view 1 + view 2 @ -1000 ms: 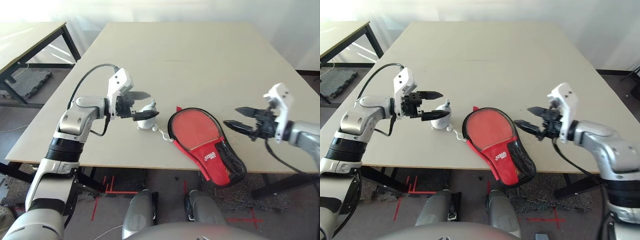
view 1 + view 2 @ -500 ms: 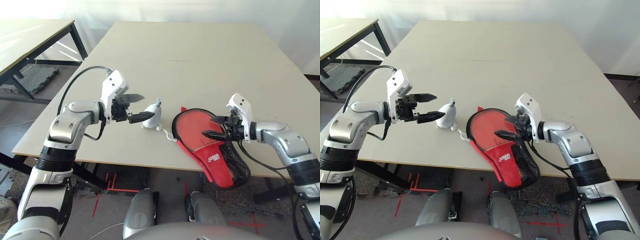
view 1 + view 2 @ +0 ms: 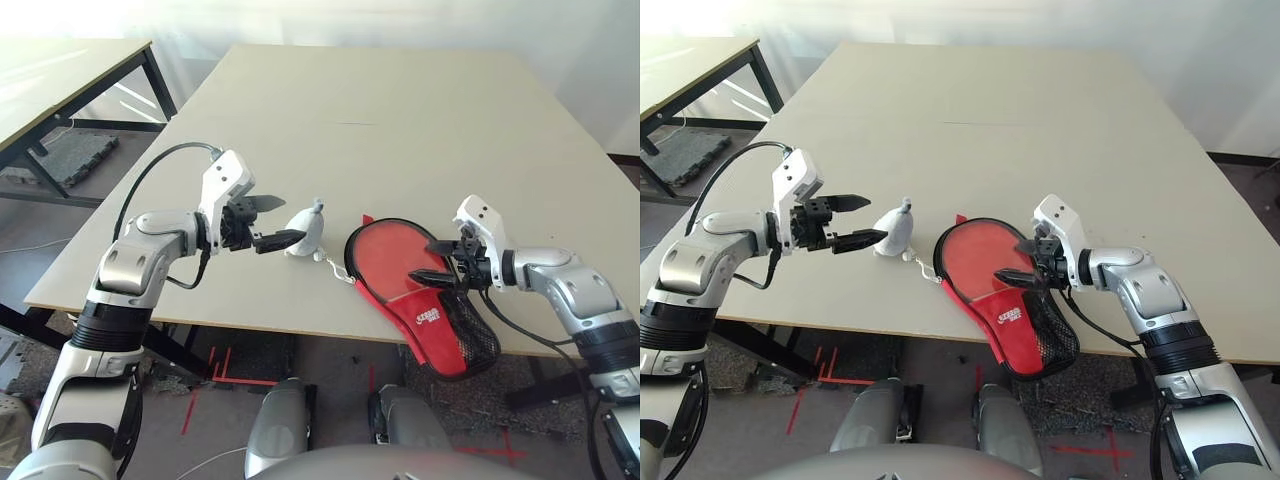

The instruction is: Store the ping-pong paddle in its case and zip it.

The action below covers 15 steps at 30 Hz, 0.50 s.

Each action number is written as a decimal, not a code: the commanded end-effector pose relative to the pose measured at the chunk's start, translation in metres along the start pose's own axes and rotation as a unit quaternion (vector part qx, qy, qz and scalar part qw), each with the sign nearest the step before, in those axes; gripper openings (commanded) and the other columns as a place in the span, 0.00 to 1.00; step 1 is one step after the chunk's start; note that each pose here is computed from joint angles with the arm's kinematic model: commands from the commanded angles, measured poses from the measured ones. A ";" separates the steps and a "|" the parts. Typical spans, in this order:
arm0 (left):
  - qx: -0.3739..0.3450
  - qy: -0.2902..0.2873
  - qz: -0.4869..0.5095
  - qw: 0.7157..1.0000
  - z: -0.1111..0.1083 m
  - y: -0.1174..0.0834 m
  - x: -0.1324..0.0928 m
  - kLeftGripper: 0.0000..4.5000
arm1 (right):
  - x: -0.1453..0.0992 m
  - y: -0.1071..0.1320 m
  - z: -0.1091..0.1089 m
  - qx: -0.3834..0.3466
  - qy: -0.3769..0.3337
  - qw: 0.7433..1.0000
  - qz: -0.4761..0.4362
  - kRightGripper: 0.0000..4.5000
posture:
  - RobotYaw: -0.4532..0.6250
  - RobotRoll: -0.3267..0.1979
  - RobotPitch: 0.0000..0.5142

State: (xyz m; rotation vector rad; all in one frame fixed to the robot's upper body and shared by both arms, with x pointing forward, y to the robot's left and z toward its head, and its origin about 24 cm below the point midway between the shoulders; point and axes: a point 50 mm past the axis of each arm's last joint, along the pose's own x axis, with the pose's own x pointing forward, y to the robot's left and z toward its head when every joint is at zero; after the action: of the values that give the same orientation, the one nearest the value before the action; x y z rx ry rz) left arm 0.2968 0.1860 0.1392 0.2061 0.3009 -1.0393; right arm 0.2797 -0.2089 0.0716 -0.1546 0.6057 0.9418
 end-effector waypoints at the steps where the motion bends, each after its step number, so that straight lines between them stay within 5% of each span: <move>1: 0.005 0.023 -0.002 1.000 -0.005 0.000 0.010 1.00 | 0.005 0.004 -0.016 0.024 0.034 0.999 0.009 0.99 | 0.55 0.62 0.04; 12: 0.029 0.095 0.069 0.993 -0.018 0.015 0.038 1.00 | 0.008 0.008 -0.011 0.027 0.018 0.999 0.013 1.00 | 0.53 0.62 0.05; 15: 0.052 0.113 0.078 0.989 -0.020 0.016 0.043 0.87 | 0.008 0.009 -0.010 0.028 0.014 0.999 0.010 1.00 | 0.52 0.62 0.05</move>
State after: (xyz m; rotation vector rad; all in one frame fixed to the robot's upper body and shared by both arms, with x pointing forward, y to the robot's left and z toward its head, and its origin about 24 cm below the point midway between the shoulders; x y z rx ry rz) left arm 0.3253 0.1669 0.1078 0.3862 0.4241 -0.8928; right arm 0.2780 -0.2031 0.0709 -0.1308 0.6078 0.9476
